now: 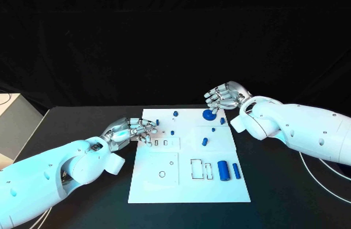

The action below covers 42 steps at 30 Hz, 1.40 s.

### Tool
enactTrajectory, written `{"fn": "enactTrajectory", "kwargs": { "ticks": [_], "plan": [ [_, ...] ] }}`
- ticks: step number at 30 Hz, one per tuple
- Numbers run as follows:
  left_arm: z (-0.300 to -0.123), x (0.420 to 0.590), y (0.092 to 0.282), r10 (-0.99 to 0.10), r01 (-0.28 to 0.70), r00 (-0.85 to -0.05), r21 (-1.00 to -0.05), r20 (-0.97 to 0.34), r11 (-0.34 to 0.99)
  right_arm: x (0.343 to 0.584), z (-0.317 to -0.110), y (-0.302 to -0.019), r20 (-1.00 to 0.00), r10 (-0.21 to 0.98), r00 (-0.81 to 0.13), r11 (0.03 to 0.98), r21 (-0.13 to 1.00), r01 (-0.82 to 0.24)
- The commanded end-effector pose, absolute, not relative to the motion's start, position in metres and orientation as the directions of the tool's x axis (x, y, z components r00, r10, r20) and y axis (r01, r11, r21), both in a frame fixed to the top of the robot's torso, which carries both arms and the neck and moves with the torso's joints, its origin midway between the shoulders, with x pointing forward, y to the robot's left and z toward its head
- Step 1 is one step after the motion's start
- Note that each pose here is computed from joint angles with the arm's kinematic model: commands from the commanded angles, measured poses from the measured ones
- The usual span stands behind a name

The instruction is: Assemble the parts on the task board

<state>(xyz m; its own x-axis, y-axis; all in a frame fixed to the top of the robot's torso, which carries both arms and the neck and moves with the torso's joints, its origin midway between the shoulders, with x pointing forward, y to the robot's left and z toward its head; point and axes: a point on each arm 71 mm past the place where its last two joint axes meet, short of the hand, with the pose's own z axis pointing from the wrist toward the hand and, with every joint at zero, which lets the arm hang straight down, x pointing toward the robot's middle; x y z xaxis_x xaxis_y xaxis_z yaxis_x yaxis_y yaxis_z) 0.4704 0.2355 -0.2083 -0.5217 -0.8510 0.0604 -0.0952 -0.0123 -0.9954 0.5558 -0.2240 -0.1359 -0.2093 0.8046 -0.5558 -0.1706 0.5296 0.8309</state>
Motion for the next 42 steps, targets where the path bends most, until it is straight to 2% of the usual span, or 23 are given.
{"fn": "enactTrajectory", "kwargs": {
  "ticks": [1, 8, 12, 18, 22, 27, 32, 42],
  "plan": [
    [-0.208, 0.470, 0.233, -0.841, -0.090, -0.537, -0.996, 0.068, -0.023, 0.558, -0.137, -0.226, -0.505, 0.822, -0.263, 0.478, 0.863, -0.161],
    [-0.210, 0.471, 0.233, -0.840, -0.095, -0.538, -0.995, 0.069, -0.022, 0.564, -0.137, -0.236, -0.584, 0.783, -0.215, 0.557, 0.812, -0.175],
    [-0.210, 0.471, 0.233, -0.839, -0.097, -0.540, -0.995, 0.070, -0.021, 0.565, -0.136, -0.239, -0.698, 0.691, -0.185, 0.659, 0.715, -0.235],
    [-0.210, 0.471, 0.232, -0.837, -0.099, -0.542, -0.995, 0.071, -0.021, 0.565, -0.138, -0.238, -0.877, 0.465, -0.126, 0.817, 0.479, -0.320],
    [-0.210, 0.470, 0.232, -0.836, -0.101, -0.544, -0.995, 0.072, -0.020, 0.565, -0.143, -0.237, -0.950, 0.299, -0.087, 0.888, 0.311, -0.339],
    [-0.210, 0.470, 0.231, -0.834, -0.103, -0.547, -0.995, 0.073, -0.020, 0.568, -0.149, -0.237, -0.985, 0.173, -0.018, 0.931, 0.169, -0.324],
    [-0.210, 0.470, 0.230, -0.831, -0.103, -0.550, -0.994, 0.075, -0.021, 0.571, -0.155, -0.235, -0.996, 0.093, 0.017, 0.947, 0.084, -0.311],
    [-0.210, 0.469, 0.228, -0.828, -0.104, -0.555, -0.994, 0.077, -0.022, 0.573, -0.168, -0.228, -1.000, 0.009, 0.028, 0.959, 0.001, -0.283]
  ]
}}
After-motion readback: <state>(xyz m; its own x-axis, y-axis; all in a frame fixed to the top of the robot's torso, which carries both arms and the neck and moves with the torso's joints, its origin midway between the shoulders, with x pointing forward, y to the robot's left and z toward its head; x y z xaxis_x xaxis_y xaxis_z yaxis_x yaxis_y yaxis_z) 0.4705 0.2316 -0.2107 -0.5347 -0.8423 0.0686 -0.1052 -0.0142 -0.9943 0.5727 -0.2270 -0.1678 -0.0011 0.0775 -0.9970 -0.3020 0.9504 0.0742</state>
